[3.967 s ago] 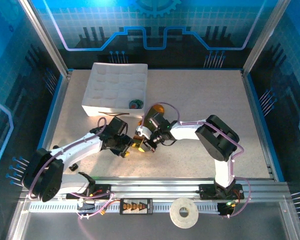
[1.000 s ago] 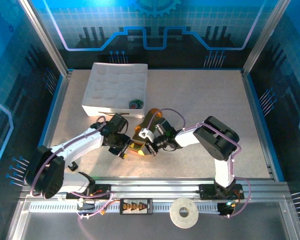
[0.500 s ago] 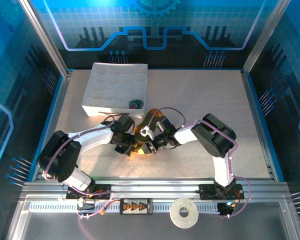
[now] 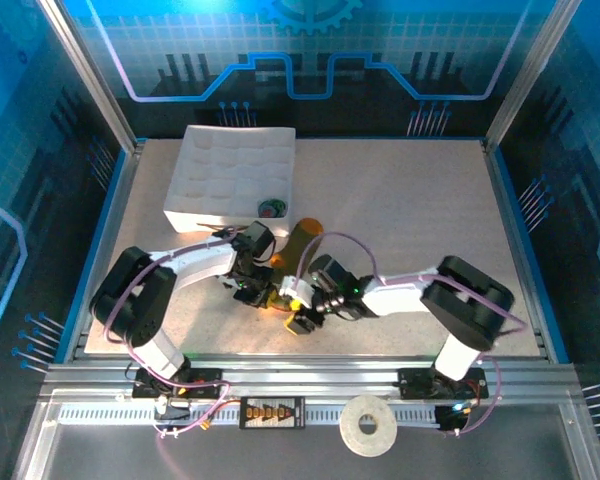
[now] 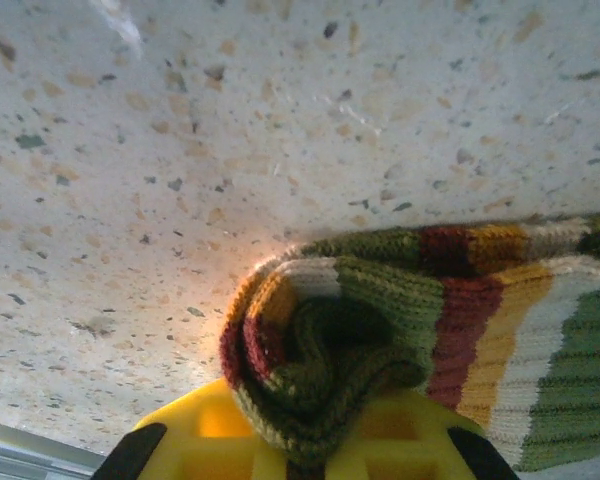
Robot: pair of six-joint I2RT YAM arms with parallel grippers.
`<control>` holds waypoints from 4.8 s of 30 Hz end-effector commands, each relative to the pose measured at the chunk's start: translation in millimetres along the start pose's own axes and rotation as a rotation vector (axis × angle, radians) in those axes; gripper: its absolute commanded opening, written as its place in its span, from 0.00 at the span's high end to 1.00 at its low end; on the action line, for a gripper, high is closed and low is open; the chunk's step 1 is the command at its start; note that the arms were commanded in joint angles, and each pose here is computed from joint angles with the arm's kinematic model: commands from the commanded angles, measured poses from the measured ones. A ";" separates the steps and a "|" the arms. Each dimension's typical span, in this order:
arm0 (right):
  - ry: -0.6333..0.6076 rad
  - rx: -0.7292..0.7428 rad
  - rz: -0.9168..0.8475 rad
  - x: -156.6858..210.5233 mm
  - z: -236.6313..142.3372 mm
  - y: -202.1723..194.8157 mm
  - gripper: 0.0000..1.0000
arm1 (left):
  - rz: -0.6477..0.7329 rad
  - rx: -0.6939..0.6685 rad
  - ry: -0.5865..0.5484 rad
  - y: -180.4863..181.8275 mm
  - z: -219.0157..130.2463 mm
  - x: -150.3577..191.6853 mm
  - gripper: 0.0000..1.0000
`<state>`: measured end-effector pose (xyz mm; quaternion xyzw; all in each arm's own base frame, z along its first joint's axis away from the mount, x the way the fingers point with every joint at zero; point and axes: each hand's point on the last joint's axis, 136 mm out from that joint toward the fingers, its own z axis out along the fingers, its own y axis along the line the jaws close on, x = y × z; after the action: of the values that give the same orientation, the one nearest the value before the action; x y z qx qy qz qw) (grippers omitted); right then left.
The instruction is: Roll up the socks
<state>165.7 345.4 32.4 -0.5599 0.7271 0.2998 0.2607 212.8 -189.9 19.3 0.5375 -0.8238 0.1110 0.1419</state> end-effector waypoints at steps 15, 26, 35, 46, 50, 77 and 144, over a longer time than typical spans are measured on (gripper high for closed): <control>0.076 0.464 -0.707 -43.1 8.6 -7.6 0.58 | -0.026 -0.275 -0.077 29.4 7.7 -23.6 1.00; 0.334 0.541 -0.653 -3.2 40.6 -44.0 0.86 | -0.015 -0.255 -0.058 25.5 10.2 -20.9 1.00; 0.369 0.290 -0.349 39.2 34.9 -23.9 1.00 | 0.030 -0.006 -0.089 -8.5 -21.9 -14.6 0.80; 0.376 0.051 0.035 66.4 39.8 -17.7 1.00 | -0.007 0.228 -0.104 -12.8 -56.1 -24.4 0.34; 0.384 -0.001 0.164 73.4 42.1 -22.6 1.00 | 0.007 0.260 -0.126 -0.3 -58.6 -28.0 0.36; 0.356 -0.125 0.686 78.4 41.6 -60.4 1.00 | 0.319 0.409 -0.237 -23.1 -49.4 -19.4 0.49; 0.275 0.415 -0.308 14.3 32.9 -63.5 1.00 | 0.238 -0.022 -0.130 4.2 -15.8 -35.0 0.78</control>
<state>240.9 373.7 28.1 -0.6336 0.6604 -0.0027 0.4030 257.9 -171.6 24.5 0.4382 -0.8876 0.1331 0.0496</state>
